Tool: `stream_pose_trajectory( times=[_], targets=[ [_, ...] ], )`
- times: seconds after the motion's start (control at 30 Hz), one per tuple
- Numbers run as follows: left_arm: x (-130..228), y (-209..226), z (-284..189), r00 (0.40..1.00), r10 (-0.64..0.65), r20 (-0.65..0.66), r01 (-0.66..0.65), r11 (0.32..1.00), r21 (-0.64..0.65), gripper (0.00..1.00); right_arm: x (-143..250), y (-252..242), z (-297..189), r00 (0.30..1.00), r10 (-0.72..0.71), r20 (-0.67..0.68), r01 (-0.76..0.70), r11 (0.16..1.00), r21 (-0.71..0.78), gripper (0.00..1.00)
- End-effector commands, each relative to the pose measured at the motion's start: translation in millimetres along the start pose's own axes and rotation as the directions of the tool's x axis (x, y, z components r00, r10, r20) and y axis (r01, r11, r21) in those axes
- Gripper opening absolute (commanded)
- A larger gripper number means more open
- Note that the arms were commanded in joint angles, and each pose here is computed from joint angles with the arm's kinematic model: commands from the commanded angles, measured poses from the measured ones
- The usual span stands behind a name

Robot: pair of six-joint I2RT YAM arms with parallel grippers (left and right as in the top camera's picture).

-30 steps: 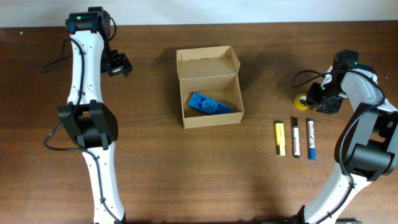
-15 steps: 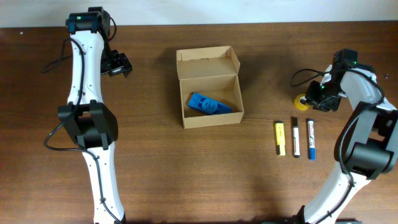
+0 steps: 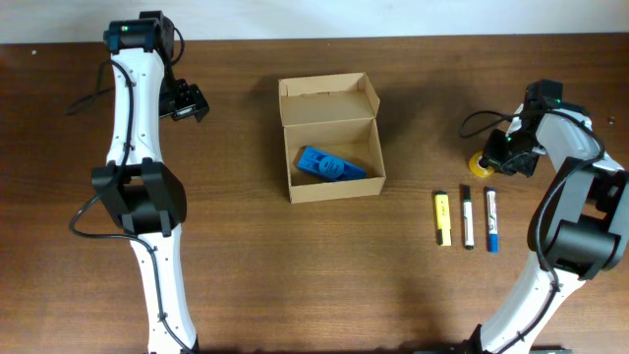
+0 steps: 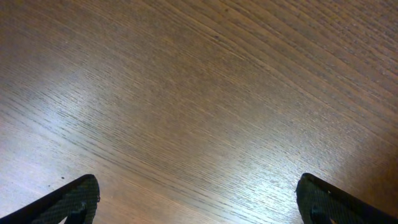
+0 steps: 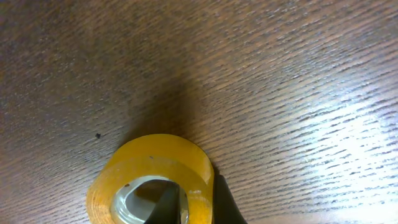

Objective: Pack container
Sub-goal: 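Grasp the yellow tape roll by its rim with the right gripper, then carry the tape roll into the box and release it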

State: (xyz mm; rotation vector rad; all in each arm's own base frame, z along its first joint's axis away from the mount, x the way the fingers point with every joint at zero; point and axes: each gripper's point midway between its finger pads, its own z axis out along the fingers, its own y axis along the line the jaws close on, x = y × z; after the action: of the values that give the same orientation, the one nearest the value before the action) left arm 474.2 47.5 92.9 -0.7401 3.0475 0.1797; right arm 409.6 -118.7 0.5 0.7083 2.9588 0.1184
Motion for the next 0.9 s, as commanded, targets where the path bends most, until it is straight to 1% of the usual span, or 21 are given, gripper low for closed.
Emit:
stream_pose_trajectory(
  times=[0.0,0.17,0.27,0.43,0.53,0.6,0.7,0.73,0.8,0.87],
  targets=[
    [-1.7,3.2,-10.1,1.0,0.008,0.024,-0.008,1.0,0.002,1.0,17.3,-4.6,18.7,0.997,0.01,-0.074,-0.009,1.0,0.018,0.04],
    [-1.7,3.2,-10.2,1.0,0.008,0.024,-0.008,1.0,0.002,1.0,21.7,-3.5,0.8,0.994,-0.006,-0.106,0.008,1.0,0.021,0.04],
    [-1.7,3.2,-10.2,1.0,0.008,0.024,-0.008,1.0,0.002,1.0,13.1,5.0,-27.4,0.992,-0.108,-0.066,0.109,0.994,0.009,0.04],
    [-1.7,3.2,-10.2,1.0,0.008,0.024,-0.008,1.0,0.002,1.0,-12.8,43.6,-95.5,0.975,-0.189,0.116,0.196,0.979,-0.051,0.04],
    [-1.7,3.2,-10.2,1.0,0.008,0.024,-0.008,1.0,0.002,1.0,-19.6,74.6,-144.3,0.922,-0.305,0.239,0.324,0.945,-0.043,0.04],
    [-1.7,3.2,-10.2,1.0,0.008,0.024,-0.008,1.0,0.002,1.0,-16.5,103.8,-180.2,0.853,-0.41,0.322,0.44,0.898,-0.024,0.04],
    [-1.7,3.2,-10.2,1.0,0.008,0.024,-0.008,1.0,0.002,1.0,0.2,147.4,-223.0,0.702,-0.584,0.408,0.628,0.777,0.03,0.04],
    [-1.7,3.2,-10.2,1.0,0.008,0.024,-0.008,1.0,0.002,1.0,9.0,163.5,-234.2,0.634,-0.645,0.427,0.694,0.718,0.056,0.04],
    [-1.7,3.2,-10.2,1.0,0.008,0.024,-0.008,1.0,0.002,1.0,33.5,198.4,-251.8,0.461,-0.767,0.447,0.821,0.559,0.113,0.04],
    [-1.7,3.2,-10.2,1.0,0.008,0.024,-0.008,1.0,0.002,1.0,59.7,229.7,-259.6,0.317,-0.836,0.448,0.895,0.42,0.151,0.04]
  ],
)
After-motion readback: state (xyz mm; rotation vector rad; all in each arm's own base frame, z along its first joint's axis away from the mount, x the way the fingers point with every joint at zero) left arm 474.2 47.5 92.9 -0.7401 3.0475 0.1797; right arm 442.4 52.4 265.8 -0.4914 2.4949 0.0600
